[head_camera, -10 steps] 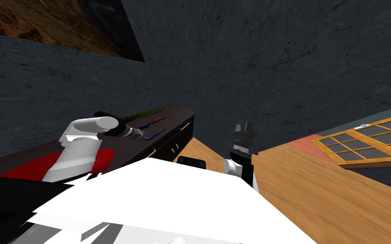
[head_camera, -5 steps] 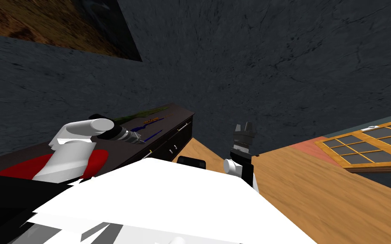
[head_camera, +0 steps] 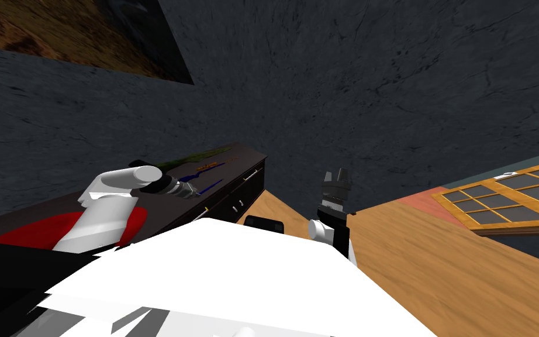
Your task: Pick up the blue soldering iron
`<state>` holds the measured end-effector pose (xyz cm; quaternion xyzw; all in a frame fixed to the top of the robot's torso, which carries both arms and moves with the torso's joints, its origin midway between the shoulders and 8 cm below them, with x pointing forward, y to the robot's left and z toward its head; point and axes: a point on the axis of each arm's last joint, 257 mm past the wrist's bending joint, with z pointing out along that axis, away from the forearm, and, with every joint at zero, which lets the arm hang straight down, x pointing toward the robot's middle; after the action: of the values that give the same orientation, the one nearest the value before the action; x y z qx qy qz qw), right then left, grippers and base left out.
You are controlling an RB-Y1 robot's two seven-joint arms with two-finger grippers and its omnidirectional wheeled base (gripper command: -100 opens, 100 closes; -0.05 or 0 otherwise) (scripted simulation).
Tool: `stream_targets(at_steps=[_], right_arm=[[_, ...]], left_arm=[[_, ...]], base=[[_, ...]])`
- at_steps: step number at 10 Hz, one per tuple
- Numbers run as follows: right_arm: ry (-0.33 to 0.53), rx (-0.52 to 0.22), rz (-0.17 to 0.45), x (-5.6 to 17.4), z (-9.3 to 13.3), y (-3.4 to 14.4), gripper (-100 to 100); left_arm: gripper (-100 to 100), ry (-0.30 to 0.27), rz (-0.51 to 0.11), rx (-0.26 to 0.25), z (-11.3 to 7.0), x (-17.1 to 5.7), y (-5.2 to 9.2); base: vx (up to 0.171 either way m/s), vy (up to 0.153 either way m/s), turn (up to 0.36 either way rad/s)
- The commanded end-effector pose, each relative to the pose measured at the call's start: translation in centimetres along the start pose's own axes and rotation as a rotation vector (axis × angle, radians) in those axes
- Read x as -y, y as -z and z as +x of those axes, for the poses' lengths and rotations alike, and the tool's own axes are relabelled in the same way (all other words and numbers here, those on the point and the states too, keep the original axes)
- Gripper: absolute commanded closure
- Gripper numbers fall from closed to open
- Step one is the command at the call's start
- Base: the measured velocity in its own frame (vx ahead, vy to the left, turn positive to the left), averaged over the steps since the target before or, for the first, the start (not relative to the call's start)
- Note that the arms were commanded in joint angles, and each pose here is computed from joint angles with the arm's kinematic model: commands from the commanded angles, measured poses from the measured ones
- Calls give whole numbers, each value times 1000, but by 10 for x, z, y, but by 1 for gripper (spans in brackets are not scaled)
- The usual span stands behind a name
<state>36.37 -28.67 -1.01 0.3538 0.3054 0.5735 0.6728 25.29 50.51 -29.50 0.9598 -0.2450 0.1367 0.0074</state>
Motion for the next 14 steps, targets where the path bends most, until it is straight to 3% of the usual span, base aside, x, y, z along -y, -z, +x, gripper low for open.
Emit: stream_targets(at_steps=[1,4,5,6,10,11,12,13,14], right_arm=[[0,0,0,0,0,0,0],[0,0,0,0,0,0,0],[0,0,0,0,0,0,0],[0,0,0,0,0,0,0],[0,0,0,0,0,0,0],[0,0,0,0,0,0,0],[0,0,0,0,0,0,0],[0,0,0,0,0,0,0],[0,0,0,0,0,0,0]], left_arm=[[100,0,0,0,0,0,0],[100,0,0,0,0,0,0],[0,0,0,0,0,0,0],[-100,25,-20,-37,10,-5,-3],[-100,77,-64,-118,32,-15,-7],[-100,67,-56,-102,27,-14,-7],[0,69,-57,-105,28,-14,-8],[-100,69,-51,-108,28,-12,-17],[-100,69,-49,-109,28,-11,-20]], base=[[0,0,0],[0,0,0],[0,0,0],[82,-44,-46],[174,-43,-36],[66,-20,-7],[14,-4,1],[5,-20,-23],[-8,-26,-16]])
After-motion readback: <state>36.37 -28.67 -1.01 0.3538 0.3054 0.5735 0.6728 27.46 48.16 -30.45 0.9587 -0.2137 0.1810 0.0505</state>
